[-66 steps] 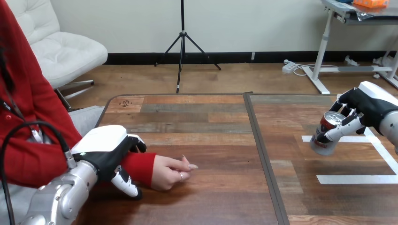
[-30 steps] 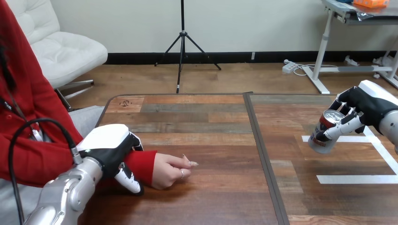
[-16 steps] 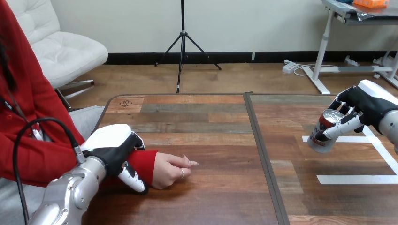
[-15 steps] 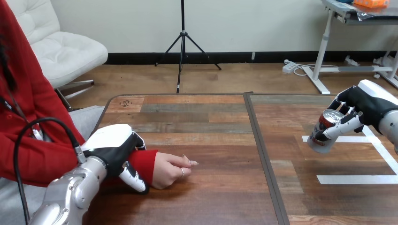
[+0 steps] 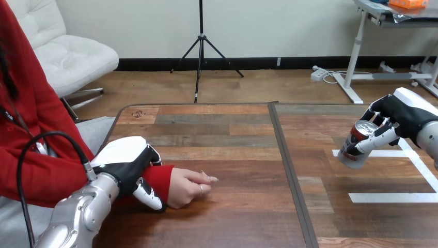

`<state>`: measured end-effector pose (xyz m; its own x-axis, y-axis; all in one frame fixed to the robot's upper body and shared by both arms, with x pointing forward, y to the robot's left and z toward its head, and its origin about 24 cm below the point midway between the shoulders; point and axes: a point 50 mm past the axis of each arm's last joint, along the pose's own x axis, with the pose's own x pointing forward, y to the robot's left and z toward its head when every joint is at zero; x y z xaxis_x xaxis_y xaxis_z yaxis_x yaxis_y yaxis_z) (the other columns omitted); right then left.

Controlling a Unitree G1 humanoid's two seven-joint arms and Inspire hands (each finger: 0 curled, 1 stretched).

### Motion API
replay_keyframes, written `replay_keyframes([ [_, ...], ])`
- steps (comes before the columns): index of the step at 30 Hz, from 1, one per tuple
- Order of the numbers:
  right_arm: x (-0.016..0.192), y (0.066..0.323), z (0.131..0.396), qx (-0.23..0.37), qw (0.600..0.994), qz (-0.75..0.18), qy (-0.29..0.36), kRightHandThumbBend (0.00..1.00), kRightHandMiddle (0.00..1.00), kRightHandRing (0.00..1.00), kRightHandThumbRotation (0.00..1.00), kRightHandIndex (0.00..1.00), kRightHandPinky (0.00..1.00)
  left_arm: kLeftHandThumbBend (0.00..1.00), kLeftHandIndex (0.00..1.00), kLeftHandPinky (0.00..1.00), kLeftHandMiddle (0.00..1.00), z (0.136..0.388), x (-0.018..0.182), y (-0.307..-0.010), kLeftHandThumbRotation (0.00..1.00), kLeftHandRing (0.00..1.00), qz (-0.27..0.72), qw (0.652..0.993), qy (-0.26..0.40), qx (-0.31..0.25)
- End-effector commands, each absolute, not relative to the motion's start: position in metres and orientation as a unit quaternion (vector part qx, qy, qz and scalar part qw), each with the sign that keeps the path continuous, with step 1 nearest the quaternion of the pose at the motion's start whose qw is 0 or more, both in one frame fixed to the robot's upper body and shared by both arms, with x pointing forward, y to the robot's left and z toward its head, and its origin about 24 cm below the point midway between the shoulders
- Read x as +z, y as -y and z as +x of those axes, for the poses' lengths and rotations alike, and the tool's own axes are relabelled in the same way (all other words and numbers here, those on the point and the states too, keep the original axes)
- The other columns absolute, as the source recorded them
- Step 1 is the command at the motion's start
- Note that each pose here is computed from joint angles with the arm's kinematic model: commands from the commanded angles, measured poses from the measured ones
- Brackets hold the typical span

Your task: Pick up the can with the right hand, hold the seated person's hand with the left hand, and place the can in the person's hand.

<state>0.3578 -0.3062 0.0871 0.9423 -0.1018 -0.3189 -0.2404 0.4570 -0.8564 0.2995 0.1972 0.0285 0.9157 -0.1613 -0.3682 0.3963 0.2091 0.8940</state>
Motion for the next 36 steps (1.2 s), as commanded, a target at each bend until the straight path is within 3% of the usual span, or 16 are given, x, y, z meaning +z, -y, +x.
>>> replay_keyframes([
  [1,0.132,0.293,0.378,0.015,0.855,-0.513,-0.076,0.78,0.42,0.37,0.0,0.47,0.34,0.78,0.41,0.28,0.41,0.312,0.039,-0.185,0.0,0.34,0.604,0.774,-0.064,-0.177],
  [12,0.132,0.291,0.379,0.015,0.853,-0.516,-0.075,0.78,0.43,0.38,0.0,0.47,0.35,0.77,0.41,0.36,0.45,0.313,0.039,-0.185,0.0,0.39,0.604,0.774,-0.065,-0.179],
  [23,0.134,0.287,0.381,0.013,0.858,-0.51,-0.063,0.77,0.44,0.39,0.0,0.47,0.37,0.75,0.39,0.25,0.39,0.314,0.04,-0.186,0.0,0.31,0.598,0.779,-0.064,-0.179],
  [36,0.137,0.282,0.383,0.011,0.865,-0.499,-0.042,0.76,0.43,0.37,0.0,0.46,0.35,0.74,0.36,0.2,0.35,0.315,0.045,-0.185,0.0,0.26,0.579,0.798,-0.042,-0.159],
])
